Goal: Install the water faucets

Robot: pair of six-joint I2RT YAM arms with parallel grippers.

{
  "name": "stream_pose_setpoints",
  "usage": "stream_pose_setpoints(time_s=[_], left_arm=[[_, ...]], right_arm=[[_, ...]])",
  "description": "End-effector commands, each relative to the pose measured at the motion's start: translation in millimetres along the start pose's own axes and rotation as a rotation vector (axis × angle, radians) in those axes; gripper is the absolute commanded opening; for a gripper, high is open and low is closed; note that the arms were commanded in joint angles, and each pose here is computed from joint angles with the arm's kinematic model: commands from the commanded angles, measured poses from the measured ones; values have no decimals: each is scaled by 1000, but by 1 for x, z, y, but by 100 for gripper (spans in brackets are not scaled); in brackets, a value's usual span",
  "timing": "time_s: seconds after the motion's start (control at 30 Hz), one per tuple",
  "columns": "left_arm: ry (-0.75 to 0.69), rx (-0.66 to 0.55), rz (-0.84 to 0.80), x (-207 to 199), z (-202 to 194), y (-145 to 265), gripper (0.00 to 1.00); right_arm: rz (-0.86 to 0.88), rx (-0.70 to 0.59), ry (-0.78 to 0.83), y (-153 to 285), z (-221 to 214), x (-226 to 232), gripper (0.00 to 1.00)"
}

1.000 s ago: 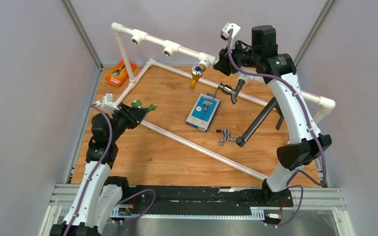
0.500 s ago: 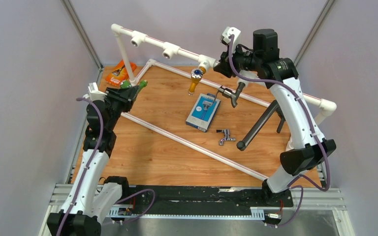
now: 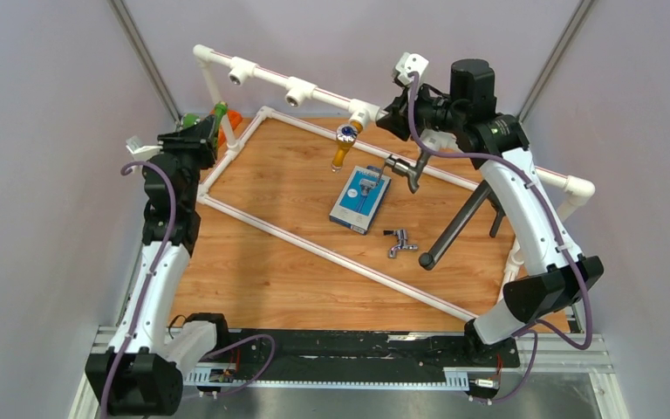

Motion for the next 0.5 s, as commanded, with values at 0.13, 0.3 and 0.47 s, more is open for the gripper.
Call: stream_pose_setpoints(time_s=[0.13, 0.3, 0.47], left_arm=[[213, -14, -153, -30, 13, -45, 0], [248, 29, -154, -28, 8, -62, 0], [255, 44, -176, -33, 8, -67, 0]], right_arm=[[70, -15, -17, 16, 4, 34, 2], [68, -13, -10, 14, 4, 34, 2], [65, -9, -5, 12, 1, 34, 2]])
Point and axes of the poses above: each gripper's point midway between its finger pads, its own y axis back along the fingers, its own x axis along the line the jaws close on, z = x × y, the point moved 9 cm from there along y, back along the fingers, and after that the axes turned 13 degrees about -y, right-handed, at the moved point
